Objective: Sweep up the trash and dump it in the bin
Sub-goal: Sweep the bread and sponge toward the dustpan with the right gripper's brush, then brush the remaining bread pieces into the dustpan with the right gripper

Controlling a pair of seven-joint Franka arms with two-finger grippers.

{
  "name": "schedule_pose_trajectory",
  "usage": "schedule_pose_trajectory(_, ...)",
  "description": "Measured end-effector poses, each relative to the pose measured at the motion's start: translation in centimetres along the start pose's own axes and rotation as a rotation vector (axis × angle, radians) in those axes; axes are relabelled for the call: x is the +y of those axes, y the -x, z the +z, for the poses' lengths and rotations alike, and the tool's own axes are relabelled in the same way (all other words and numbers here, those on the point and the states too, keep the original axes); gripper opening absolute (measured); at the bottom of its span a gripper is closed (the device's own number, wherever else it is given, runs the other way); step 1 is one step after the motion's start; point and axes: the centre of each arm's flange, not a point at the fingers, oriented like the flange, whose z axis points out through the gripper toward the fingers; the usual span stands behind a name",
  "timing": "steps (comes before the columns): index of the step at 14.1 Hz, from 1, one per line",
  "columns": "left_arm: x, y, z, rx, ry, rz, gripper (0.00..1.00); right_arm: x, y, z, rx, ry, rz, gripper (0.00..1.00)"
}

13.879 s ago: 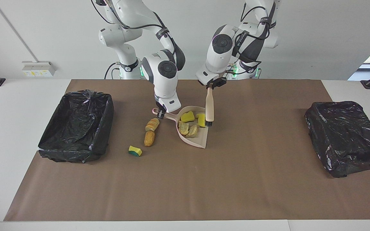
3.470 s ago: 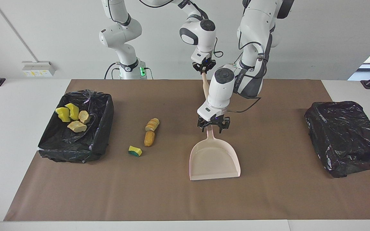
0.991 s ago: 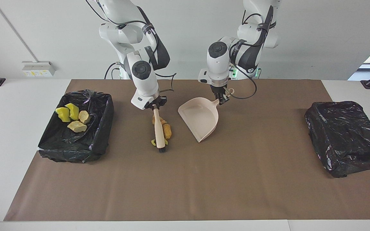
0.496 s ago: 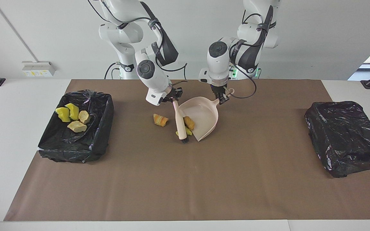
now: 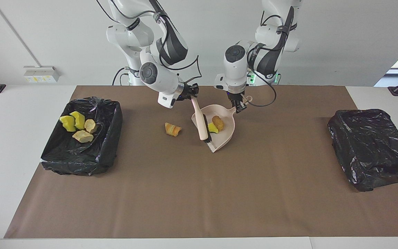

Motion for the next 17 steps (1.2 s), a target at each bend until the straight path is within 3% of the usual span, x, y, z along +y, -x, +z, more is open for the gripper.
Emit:
schedule_pose_trajectory(2,-0.2,0.0,0.0,0.009,-0.004,0.021,0.32,2.6,2.1,-4.2,0.0,0.024,0.016,0.26)
schedule_pose_trajectory(5,-0.1,-0.1,0.0,0.013,-0.006,0.033,0.32,6.1,3.9,-6.1,0.027,0.309,0.001,0.26)
schedule_pose_trajectory(7,0.0,-0.2,0.0,0.014,-0.007,0.043,0.32,7.4,4.2,-4.2,0.03,0.419,-0.009,0.26)
schedule_pose_trajectory(14,0.4,0.2,0.7,0.003,-0.002,0.072,0.32,8.5,4.3,3.2,0.017,0.48,-0.064,0.26)
schedule_pose_trajectory(15,0.5,0.3,0.8,0.001,-0.001,0.078,0.32,8.3,4.0,3.8,0.023,0.454,-0.063,0.26)
schedule_pose_trajectory(17,0.6,0.5,1.0,-0.001,0.0,0.085,0.32,7.4,3.1,5.0,0.052,0.312,-0.041,0.26)
